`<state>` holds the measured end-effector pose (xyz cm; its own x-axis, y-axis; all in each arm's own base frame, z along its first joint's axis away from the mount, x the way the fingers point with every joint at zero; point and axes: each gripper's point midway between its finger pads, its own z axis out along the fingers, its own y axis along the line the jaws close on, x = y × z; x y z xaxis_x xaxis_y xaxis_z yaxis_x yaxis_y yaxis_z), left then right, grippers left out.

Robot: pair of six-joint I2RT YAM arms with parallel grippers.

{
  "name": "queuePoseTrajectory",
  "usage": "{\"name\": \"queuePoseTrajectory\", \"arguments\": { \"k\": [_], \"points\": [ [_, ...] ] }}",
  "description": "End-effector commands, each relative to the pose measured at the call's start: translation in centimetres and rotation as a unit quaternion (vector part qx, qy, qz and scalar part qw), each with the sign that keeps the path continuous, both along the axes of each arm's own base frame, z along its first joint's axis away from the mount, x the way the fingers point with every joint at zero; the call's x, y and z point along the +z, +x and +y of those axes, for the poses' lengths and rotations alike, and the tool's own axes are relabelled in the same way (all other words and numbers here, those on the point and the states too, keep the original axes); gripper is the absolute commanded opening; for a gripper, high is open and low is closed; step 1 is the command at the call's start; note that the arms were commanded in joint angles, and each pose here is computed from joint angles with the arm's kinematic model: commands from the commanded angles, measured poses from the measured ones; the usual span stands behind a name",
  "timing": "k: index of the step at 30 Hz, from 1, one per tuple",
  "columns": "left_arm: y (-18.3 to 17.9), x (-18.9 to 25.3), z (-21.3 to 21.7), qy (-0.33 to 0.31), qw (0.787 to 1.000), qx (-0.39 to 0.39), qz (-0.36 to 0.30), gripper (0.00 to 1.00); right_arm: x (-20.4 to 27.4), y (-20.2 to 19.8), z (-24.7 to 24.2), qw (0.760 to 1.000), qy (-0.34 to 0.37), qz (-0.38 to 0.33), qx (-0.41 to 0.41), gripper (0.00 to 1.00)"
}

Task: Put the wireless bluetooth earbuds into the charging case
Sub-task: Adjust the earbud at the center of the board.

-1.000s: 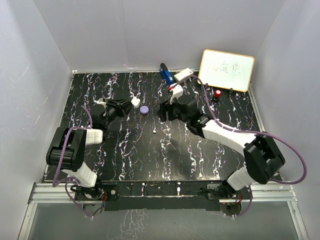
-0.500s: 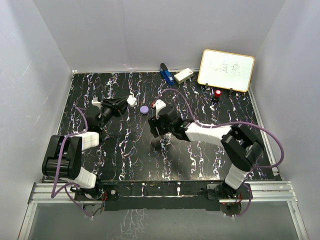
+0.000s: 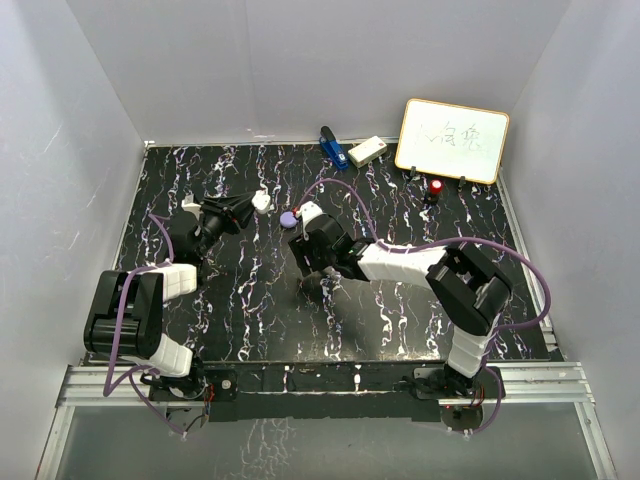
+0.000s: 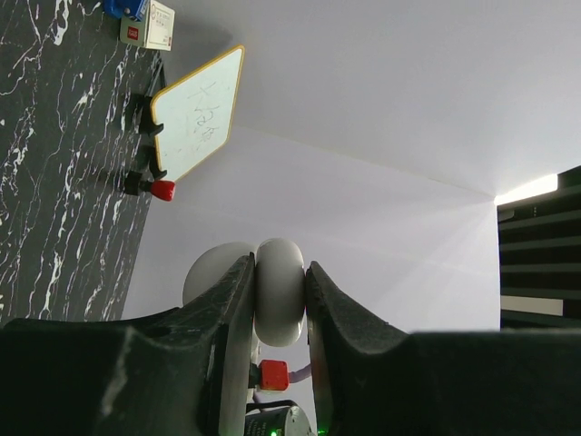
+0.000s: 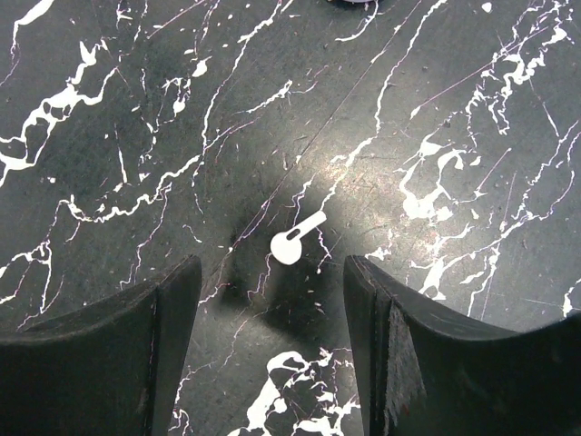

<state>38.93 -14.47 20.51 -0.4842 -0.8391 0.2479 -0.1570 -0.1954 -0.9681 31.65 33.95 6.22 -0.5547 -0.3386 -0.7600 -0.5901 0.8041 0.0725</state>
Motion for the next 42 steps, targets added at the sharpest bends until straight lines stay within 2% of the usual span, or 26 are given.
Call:
{"name": "queuePoseTrajectory", "arguments": {
  "k": [1,25,42],
  "points": [
    [-0.5,1.1,0.1,-0.003,1.0,-0.005,-0.026,0.0,1.7,0.7,1.6,0.999,0.034,-0.004,-0.003,0.62],
    [-1.0,0.9,0.6,-0.01,1.0,0.0,-0.023,0.0,-0.5,-0.7,3.3,0.997,0.056,0.059,0.014,0.62],
    [-1.0,0.7,1.2,-0.014,1.0,0.005,-0.022,0.0,-0.8,-0.4,4.2,0.996,0.06,0.066,0.019,0.62]
  ]
}}
